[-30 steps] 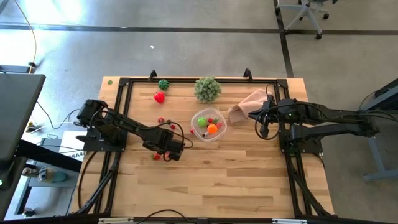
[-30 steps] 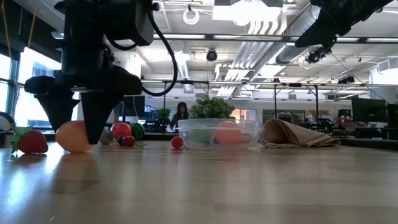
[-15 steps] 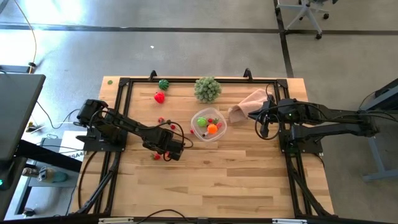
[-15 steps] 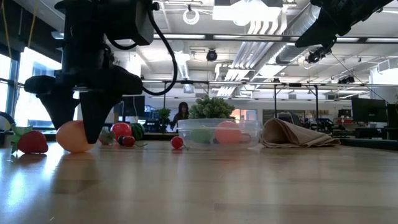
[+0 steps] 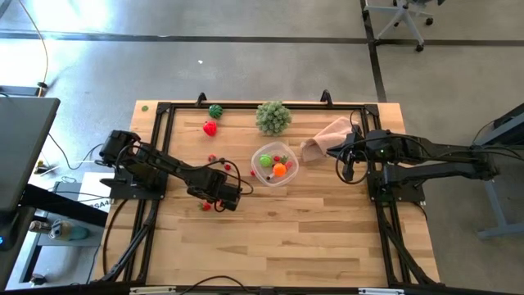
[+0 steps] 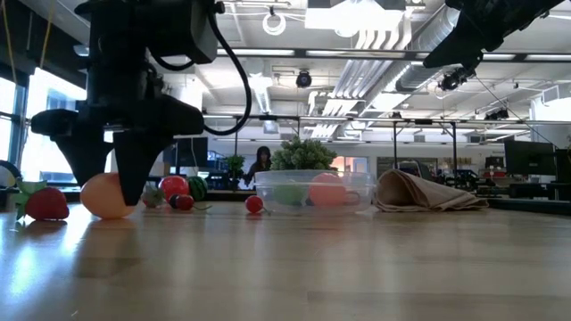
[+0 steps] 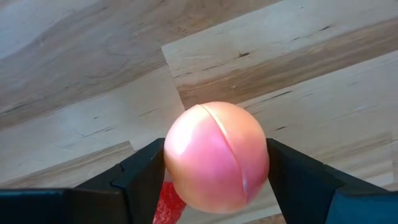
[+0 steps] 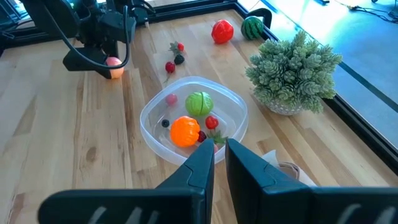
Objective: Pick and placing Produce into tupperware
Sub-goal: Put the apricot into the container
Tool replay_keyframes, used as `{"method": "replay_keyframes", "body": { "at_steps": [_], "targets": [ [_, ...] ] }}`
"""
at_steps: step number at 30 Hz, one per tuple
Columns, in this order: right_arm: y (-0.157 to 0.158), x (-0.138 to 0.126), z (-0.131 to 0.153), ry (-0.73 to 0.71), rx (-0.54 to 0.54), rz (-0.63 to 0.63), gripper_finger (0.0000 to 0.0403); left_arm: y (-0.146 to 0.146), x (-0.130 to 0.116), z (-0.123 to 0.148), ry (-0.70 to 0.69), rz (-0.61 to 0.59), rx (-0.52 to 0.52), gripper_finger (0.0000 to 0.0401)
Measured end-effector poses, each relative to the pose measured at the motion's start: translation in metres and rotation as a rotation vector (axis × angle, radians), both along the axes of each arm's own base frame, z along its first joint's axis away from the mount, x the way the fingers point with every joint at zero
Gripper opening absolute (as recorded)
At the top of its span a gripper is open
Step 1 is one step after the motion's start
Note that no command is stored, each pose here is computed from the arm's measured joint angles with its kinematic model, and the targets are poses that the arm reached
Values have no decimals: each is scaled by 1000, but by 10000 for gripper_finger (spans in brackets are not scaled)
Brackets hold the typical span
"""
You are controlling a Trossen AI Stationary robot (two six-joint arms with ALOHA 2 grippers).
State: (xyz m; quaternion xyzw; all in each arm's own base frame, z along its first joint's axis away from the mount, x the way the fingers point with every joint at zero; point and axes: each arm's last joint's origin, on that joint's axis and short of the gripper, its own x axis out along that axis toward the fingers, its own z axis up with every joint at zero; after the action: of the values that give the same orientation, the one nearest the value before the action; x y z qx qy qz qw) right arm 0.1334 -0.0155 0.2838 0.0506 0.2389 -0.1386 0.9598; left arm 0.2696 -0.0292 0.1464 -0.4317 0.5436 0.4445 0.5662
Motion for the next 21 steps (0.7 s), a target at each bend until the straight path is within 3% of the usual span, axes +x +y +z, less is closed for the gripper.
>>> {"method": "replay_keyframes", "body": {
  "at_steps": [21],
  "targets": [
    [0, 0, 0, -1, -2, -3, 30, 0, 0, -2, 4, -1, 3, 235]
  ]
}}
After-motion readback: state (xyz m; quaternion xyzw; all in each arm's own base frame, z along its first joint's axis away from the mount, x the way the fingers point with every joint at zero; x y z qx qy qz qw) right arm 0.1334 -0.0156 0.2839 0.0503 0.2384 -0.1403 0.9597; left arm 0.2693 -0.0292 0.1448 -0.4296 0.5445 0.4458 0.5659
